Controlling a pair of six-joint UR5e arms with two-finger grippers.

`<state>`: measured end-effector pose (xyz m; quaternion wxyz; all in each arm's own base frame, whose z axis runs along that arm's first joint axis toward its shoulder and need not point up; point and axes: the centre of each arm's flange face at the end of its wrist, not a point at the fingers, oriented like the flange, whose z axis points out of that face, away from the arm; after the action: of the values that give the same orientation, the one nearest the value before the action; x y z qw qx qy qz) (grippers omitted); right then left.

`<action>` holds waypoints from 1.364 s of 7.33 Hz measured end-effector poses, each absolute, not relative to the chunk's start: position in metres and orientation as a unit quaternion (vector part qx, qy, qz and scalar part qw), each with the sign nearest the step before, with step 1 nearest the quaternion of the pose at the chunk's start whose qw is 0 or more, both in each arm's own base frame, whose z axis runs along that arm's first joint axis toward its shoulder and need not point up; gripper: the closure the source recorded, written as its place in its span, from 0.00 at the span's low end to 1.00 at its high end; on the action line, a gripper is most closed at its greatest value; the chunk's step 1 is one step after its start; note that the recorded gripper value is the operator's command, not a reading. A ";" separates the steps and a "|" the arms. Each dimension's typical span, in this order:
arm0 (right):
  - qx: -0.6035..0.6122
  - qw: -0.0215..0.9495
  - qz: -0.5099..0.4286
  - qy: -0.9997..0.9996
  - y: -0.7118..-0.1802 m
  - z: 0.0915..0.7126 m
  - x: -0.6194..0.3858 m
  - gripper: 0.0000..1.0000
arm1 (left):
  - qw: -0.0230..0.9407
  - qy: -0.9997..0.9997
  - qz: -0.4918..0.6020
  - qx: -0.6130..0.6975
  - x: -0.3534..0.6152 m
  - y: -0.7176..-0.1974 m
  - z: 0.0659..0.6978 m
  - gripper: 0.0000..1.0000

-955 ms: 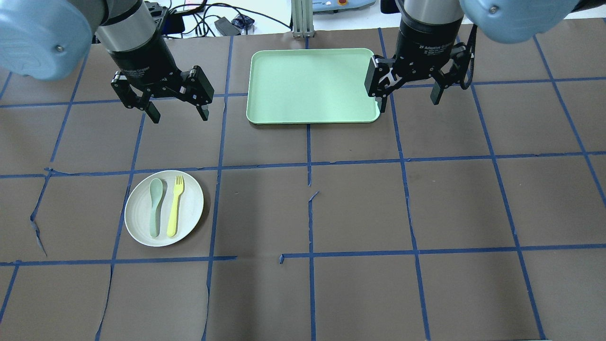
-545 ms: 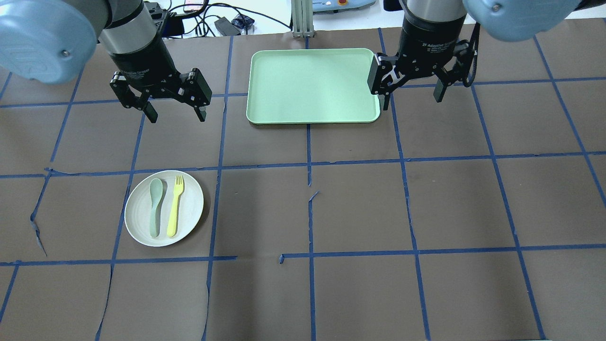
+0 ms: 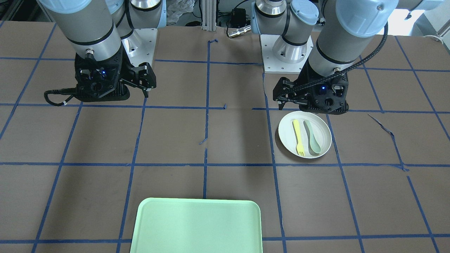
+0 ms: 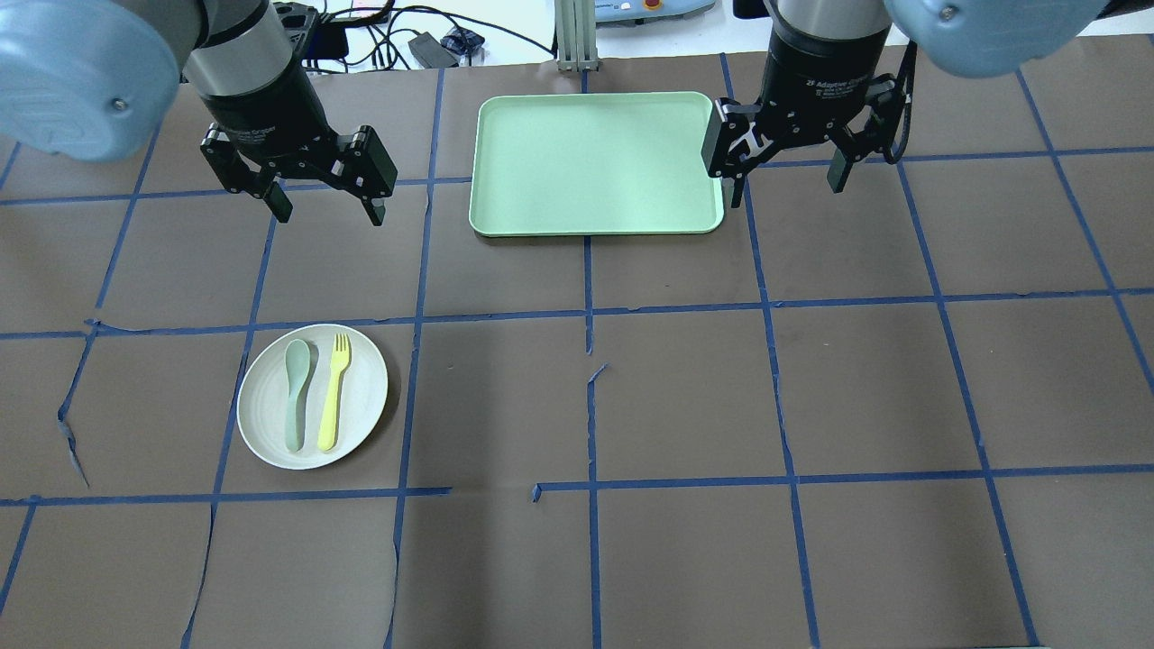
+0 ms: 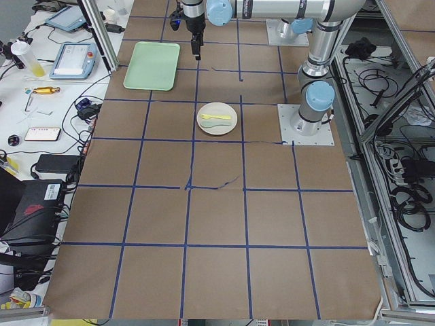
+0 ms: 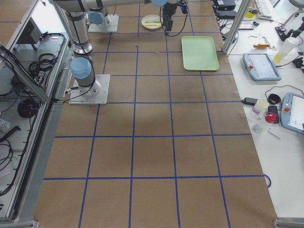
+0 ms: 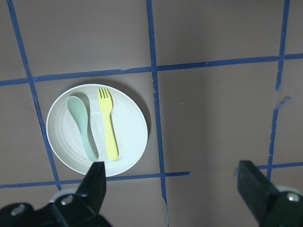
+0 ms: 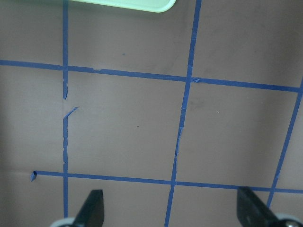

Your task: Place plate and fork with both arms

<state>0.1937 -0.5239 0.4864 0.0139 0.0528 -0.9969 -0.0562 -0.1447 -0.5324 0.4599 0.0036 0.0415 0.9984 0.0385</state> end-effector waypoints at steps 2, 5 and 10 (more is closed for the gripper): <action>0.050 0.013 -0.057 -0.997 -0.523 0.484 0.195 0.00 | 0.004 0.998 0.043 0.040 -0.145 -0.534 0.456 0.00; 0.052 0.016 -0.069 -0.996 -0.524 0.474 0.198 0.00 | 0.006 0.998 0.051 0.025 -0.127 -0.542 0.447 0.00; 0.051 0.016 -0.073 -0.996 -0.531 0.456 0.201 0.00 | -0.005 0.997 0.058 -0.055 0.042 -0.548 0.369 0.00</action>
<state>0.2007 -0.5311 0.4564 0.0159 0.0510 -0.9959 -0.0730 0.0423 -0.5476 0.3688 -0.0052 -0.0551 0.9968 0.0584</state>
